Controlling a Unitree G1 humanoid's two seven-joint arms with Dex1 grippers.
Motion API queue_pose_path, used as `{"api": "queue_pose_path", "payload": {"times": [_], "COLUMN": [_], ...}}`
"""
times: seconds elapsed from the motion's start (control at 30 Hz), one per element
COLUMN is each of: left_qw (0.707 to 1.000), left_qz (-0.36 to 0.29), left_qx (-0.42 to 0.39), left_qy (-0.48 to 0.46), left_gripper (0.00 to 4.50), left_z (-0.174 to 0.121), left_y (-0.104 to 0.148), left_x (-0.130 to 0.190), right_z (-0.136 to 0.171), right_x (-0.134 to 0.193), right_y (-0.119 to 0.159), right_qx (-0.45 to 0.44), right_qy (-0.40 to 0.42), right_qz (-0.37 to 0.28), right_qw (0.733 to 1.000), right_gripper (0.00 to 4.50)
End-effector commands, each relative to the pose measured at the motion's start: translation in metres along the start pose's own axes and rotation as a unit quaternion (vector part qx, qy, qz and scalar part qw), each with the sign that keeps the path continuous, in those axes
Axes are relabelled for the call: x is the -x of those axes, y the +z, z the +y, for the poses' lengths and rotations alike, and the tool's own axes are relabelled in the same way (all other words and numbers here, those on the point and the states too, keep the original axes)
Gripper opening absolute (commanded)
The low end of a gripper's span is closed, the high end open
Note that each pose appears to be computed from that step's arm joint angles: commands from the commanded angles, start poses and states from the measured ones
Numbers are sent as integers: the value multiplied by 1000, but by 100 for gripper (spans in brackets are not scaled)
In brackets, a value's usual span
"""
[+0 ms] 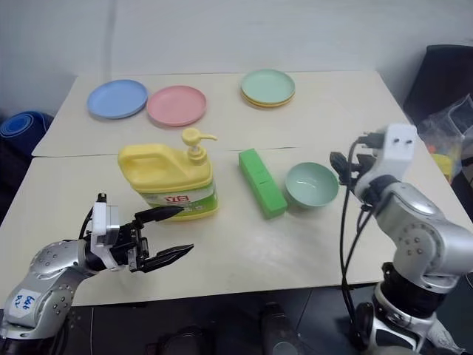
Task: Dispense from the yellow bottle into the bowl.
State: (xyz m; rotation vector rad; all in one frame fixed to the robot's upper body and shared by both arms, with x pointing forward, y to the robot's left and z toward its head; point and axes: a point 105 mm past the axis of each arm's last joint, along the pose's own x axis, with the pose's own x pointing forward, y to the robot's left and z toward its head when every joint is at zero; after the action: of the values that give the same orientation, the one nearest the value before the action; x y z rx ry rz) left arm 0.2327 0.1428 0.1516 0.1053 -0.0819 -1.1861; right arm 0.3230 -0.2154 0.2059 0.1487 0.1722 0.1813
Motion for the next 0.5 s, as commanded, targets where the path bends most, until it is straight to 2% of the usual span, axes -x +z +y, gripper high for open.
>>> {"api": "queue_pose_path", "payload": {"times": [0.03,0.13,0.23,0.5], "left_qw": [1000,1000,1000,1000], "left_qz": [-3,0,0,-4], "left_qx": [-16,-17,-19,-22], "left_qy": [-9,-9,-8,3], "left_gripper": [450,450,450,450], "left_z": [0,0,2,3], "left_y": [4,4,5,5], "left_x": [-1,0,0,0], "right_z": [49,72,87,102], "right_x": [-1,-13,-29,-80], "right_y": [-2,-27,-38,-36], "right_qx": [40,109,122,150], "right_qy": [124,164,190,183], "right_qz": [23,83,113,150], "right_qw": [991,977,968,960], "right_gripper": [371,448,448,448]}}
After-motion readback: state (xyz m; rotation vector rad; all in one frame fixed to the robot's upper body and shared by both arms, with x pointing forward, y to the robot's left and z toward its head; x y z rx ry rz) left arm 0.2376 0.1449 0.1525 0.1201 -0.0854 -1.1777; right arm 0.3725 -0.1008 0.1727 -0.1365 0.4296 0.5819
